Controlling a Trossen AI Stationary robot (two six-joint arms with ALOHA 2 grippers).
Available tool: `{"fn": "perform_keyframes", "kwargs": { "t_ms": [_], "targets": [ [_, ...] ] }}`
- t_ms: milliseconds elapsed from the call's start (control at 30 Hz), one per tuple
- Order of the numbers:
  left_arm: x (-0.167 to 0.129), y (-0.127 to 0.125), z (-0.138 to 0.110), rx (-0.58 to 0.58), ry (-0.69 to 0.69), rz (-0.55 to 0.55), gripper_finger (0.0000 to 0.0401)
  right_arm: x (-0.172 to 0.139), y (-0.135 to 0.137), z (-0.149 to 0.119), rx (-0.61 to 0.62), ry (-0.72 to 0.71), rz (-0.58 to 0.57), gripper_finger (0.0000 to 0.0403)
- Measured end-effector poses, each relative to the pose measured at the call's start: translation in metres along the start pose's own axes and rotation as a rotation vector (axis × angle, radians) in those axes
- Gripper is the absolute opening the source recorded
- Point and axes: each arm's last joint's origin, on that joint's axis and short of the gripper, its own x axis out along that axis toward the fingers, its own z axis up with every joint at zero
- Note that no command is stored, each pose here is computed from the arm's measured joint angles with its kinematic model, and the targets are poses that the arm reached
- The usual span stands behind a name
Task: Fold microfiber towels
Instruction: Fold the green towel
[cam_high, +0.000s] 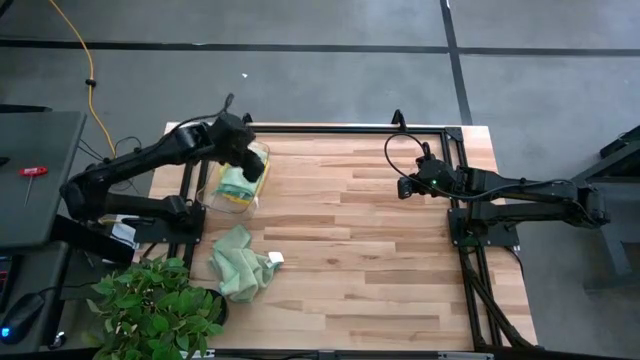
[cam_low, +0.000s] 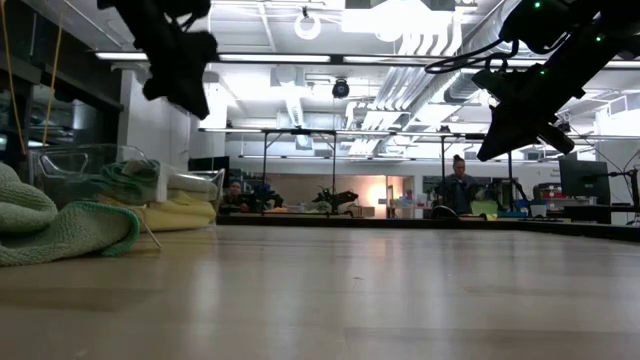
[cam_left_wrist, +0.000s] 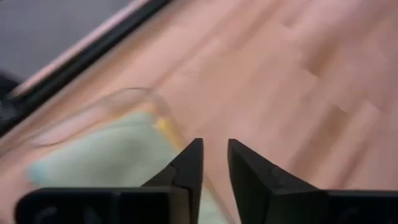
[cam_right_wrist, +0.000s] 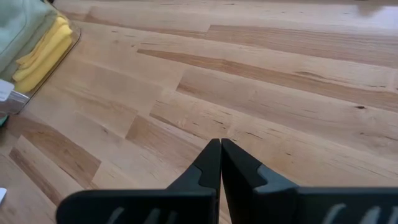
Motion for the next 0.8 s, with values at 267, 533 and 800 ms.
{"fn": "perform_keyframes", "kwargs": {
  "t_ms": [267, 533, 800],
  "targets": [
    [-0.005, -0.080, -0.023, 0.226, 0.014, -0.233, 0.0132, 0.000, 0.000, 0.000, 0.057, 0.000, 0.000, 0.0004],
    [0.011, -0.167, -0.076, 0.333, 0.200, -0.355, 0.0177, 0.000, 0.000, 0.000, -0.047, 0.000, 0.000, 0.0004],
    [0.044, -0.238, -0.118, 0.491, 0.398, -0.210, 0.0186, 0.000, 0.000, -0.001, -0.196, 0.032, 0.021, 0.0004]
  ]
}}
